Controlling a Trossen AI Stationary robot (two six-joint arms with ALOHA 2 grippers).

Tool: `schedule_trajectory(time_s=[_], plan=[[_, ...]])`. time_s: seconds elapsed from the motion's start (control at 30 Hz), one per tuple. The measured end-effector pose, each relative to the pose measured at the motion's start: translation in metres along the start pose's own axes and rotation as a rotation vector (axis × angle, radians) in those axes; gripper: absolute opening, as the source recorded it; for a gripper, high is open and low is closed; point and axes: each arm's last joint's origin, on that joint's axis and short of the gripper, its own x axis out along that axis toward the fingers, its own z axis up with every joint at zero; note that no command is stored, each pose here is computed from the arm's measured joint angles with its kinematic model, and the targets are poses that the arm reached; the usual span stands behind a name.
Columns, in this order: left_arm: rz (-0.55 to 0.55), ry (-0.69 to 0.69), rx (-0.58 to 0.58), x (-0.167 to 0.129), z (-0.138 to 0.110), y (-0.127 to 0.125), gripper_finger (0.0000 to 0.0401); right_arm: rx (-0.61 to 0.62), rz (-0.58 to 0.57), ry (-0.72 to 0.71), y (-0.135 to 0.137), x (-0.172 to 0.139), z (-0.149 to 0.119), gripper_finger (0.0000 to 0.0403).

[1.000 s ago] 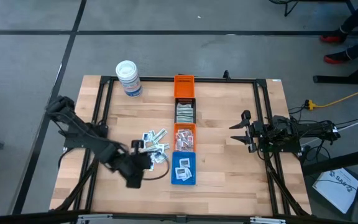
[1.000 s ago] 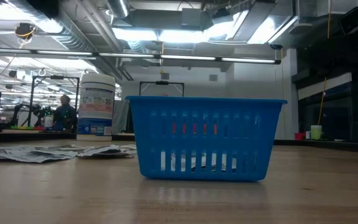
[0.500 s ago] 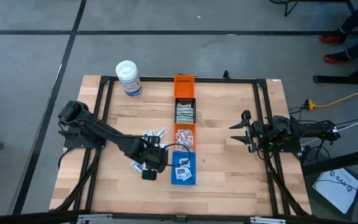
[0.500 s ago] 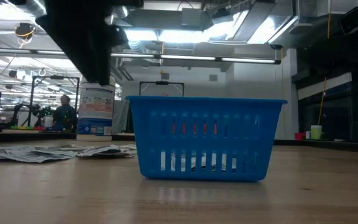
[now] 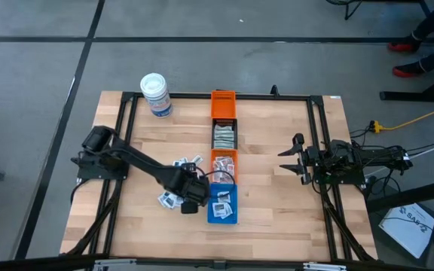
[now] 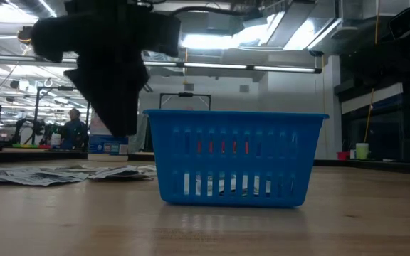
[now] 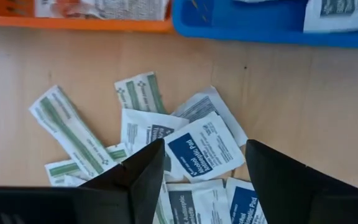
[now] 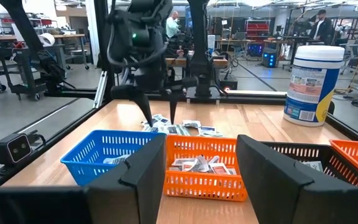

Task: Pick & Place First Aid Supplies
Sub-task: Put the blue alcohol pad into the top orange bin

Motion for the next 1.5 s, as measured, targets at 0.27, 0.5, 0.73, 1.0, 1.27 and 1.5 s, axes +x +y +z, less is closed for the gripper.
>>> schedule_trajectory(time_s=[0.27,0.5,0.73,1.0,1.27,1.5], plan=[[0.0,0.023,0.048,0.014,-0.002,-0.006,0.0212,0.0,0.0,0.0,0.0,0.0,0.0,0.0195],[-0.075,0.018,0.14,0.028,-0.017,-0.01,0.021,0.0,0.0,0.0,0.0,0.0,0.0,0.0195],[-0.064,0.028,0.161,0.034,-0.025,-0.011,0.0203,0.0,0.0,0.0,0.0,0.0,0.0,0.0195],[-0.076,0.006,0.147,0.042,-0.033,-0.011,0.0184,0.0,0.0,0.0,0.0,0.0,0.0,0.0195],[-0.085,0.017,0.105,0.045,-0.035,-0.011,0.0117,0.0,0.0,0.0,0.0,0.0,0.0,0.0195],[-0.088,0.005,0.101,0.045,-0.034,-0.011,0.0029,0.0,0.0,0.0,0.0,0.0,0.0,0.0195]])
